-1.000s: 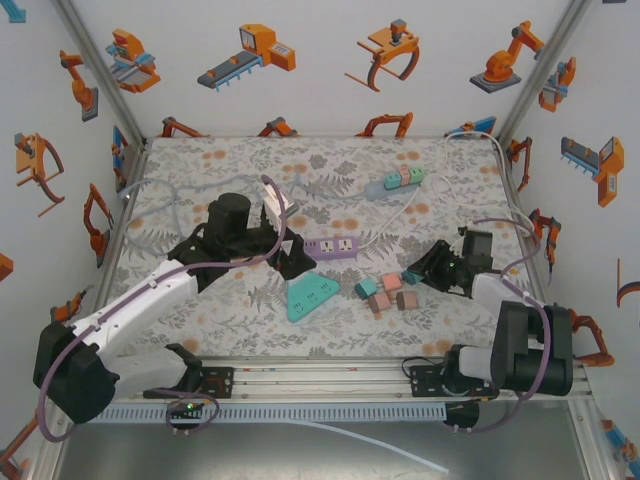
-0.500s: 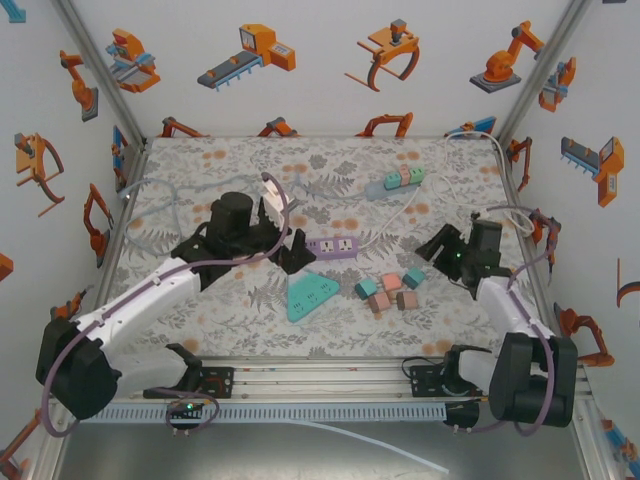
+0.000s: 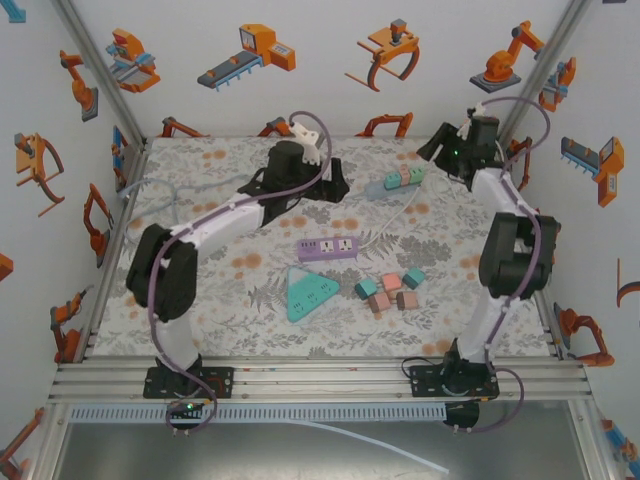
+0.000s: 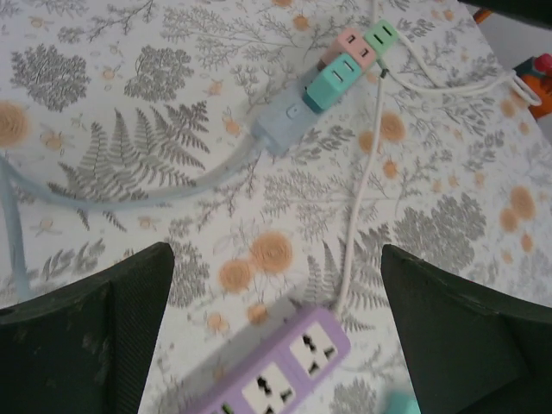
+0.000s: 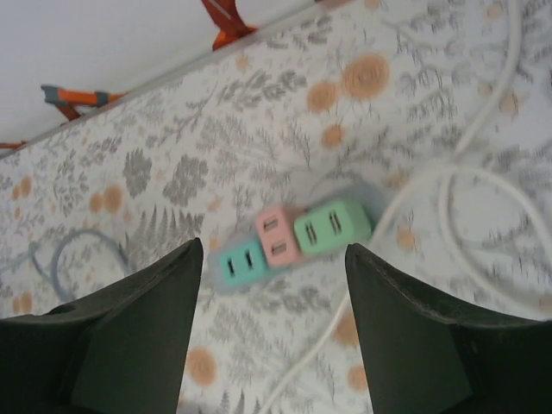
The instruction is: Pull the plug off the socket
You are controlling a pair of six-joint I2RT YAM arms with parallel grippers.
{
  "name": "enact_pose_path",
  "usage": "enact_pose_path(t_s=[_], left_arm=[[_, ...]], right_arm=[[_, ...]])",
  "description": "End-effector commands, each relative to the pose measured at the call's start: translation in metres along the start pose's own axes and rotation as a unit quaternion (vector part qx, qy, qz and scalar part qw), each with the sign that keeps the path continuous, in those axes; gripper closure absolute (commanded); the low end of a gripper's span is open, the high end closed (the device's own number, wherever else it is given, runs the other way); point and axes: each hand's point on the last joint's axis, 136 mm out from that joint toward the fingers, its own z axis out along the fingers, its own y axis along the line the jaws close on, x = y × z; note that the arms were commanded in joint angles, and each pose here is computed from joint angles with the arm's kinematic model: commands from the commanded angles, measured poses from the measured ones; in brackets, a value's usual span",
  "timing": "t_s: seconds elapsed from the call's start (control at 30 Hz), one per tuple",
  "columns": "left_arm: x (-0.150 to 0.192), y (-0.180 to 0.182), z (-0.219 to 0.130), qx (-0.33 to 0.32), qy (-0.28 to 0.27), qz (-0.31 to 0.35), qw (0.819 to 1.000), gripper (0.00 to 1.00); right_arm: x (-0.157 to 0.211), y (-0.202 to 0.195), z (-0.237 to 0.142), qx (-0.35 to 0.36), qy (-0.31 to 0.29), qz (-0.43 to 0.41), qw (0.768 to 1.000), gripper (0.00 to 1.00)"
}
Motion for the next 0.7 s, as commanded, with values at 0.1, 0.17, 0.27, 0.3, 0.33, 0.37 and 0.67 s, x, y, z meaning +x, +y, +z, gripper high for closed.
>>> enact_pose_path(t_s=[0.1,0.17,0.27,0.3,0.33,0.37,0.67], left_arm=[[0.0,-0.03,0.054,0.092,-0.014,0.153,0.984,0.03],[0.008,-0.034,0.067,0.114,-0.007,0.214,0.97,0.03],[0.026,-0.031,0.087,0.126,0.008,0.292,0.948,0.03],[0.031,-0.026,0.093,0.124,0.013,0.306,0.944,0.03],[0.034,-0.022,0.098,0.126,0.019,0.313,0.941,0.03],[0.037,-0.021,0.1,0.133,0.024,0.316,0.939,0.03],[0.059,0.01,0.092,0.141,0.057,0.295,0.943,0.03]], right_arm=[[0.029,-0.022,0.06,0.011,0.109,0.008,0.994,0.36],[0.035,-0.016,0.07,-0.014,0.125,0.027,0.992,0.37],[0.045,-0.001,0.077,-0.049,0.139,0.041,0.988,0.4],[0.049,0.004,0.078,-0.053,0.144,0.045,0.987,0.41],[0.055,0.008,0.077,-0.051,0.148,0.051,0.986,0.42],[0.061,0.012,0.076,-0.051,0.152,0.057,0.985,0.42],[0.136,0.071,0.069,-0.07,0.182,0.081,0.977,0.42]])
